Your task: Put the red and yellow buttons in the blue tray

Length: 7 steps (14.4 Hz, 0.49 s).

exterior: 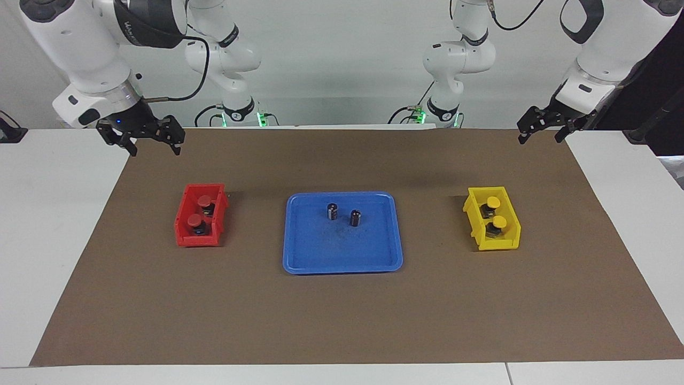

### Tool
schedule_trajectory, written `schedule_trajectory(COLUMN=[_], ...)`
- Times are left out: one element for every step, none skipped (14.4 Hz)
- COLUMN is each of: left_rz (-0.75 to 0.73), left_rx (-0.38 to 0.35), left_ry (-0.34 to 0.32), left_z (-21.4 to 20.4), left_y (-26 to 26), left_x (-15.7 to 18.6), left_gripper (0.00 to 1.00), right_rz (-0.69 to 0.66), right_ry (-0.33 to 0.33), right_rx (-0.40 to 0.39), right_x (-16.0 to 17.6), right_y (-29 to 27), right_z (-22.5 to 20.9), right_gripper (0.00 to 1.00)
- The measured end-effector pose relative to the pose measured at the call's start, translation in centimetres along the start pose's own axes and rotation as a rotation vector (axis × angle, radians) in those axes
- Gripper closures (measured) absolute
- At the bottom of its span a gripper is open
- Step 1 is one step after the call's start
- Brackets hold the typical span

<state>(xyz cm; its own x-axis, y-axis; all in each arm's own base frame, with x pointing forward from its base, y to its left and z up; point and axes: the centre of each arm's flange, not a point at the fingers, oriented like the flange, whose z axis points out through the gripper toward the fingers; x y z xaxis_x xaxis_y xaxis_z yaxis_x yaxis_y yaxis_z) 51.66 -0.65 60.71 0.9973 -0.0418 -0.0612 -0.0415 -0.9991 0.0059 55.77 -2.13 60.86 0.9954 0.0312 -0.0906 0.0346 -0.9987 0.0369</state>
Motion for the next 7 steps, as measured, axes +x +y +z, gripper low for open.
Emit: schedule_trajectory(left_rz=[0.0, 0.0, 0.0, 0.0, 0.0, 0.0, 0.0], left_rx=[0.0, 0.0, 0.0, 0.0, 0.0, 0.0, 0.0], left_ry=[0.0, 0.0, 0.0, 0.0, 0.0, 0.0, 0.0], left_z=[0.0, 0.0, 0.0, 0.0, 0.0, 0.0, 0.0], left_y=[0.0, 0.0, 0.0, 0.0, 0.0, 0.0, 0.0], left_x=[0.0, 0.0, 0.0, 0.0, 0.0, 0.0, 0.0], left_gripper=[0.0, 0.0, 0.0, 0.0, 0.0, 0.0, 0.0], right_rz=[0.0, -0.002, -0.003, -0.005, -0.007, -0.008, -0.008], right_ry=[0.0, 0.0, 0.0, 0.0, 0.0, 0.0, 0.0], right_rx=[0.0, 0.0, 0.0, 0.0, 0.0, -0.001, -0.001], right_x=[0.0, 0.01, 0.01, 0.02, 0.02, 0.03, 0.03], right_y=[-0.02, -0.09, -0.16, -0.26, -0.36, -0.43, -0.44], right_z=[0.0, 0.0, -0.01, -0.01, -0.02, -0.02, -0.02], right_gripper=[0.0, 0.0, 0.0, 0.0, 0.0, 0.0, 0.0])
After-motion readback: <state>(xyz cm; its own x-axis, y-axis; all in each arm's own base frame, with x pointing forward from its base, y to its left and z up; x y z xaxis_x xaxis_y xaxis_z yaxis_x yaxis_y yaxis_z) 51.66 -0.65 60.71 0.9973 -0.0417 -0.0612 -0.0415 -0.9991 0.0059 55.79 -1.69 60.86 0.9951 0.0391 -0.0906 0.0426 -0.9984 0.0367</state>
